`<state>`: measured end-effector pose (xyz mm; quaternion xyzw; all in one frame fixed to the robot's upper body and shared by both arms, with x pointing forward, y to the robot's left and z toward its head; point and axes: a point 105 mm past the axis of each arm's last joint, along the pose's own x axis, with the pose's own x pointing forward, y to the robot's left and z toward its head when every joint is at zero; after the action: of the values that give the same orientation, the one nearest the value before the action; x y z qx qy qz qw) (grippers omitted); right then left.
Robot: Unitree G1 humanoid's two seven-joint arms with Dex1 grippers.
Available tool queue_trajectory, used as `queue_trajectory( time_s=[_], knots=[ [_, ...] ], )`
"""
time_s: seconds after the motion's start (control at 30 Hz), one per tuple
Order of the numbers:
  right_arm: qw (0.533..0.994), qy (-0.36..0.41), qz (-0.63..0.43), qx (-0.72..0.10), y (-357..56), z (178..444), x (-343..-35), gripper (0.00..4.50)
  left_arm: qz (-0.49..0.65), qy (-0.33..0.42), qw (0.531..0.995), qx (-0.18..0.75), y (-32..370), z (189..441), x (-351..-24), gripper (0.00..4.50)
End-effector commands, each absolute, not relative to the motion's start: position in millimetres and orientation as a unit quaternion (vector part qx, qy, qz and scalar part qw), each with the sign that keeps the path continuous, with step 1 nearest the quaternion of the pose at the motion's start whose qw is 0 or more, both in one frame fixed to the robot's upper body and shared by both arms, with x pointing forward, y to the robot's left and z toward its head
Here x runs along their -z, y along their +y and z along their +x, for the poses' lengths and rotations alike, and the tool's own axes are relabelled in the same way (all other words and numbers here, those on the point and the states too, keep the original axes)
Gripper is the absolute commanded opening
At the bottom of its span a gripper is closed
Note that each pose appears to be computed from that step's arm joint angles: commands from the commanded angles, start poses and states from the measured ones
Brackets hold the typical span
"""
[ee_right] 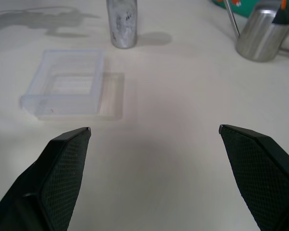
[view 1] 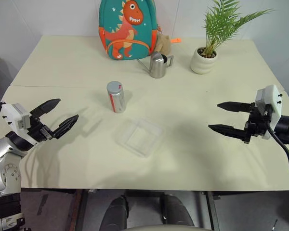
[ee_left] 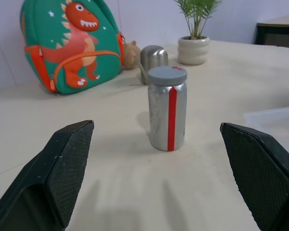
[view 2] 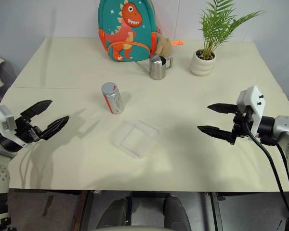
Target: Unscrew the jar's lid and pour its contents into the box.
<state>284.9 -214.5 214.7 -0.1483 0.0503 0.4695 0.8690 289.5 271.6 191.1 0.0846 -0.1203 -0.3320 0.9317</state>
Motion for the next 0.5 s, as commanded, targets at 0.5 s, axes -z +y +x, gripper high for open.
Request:
queue_trajectory(
  time_s=[0.5],
  knots=[
    [0.848,0.001,-0.150,-0.508,-184,282,-235,4.50,0.090,-0.151,0.938,0.300,255,297,-195,4.48]
  ],
)
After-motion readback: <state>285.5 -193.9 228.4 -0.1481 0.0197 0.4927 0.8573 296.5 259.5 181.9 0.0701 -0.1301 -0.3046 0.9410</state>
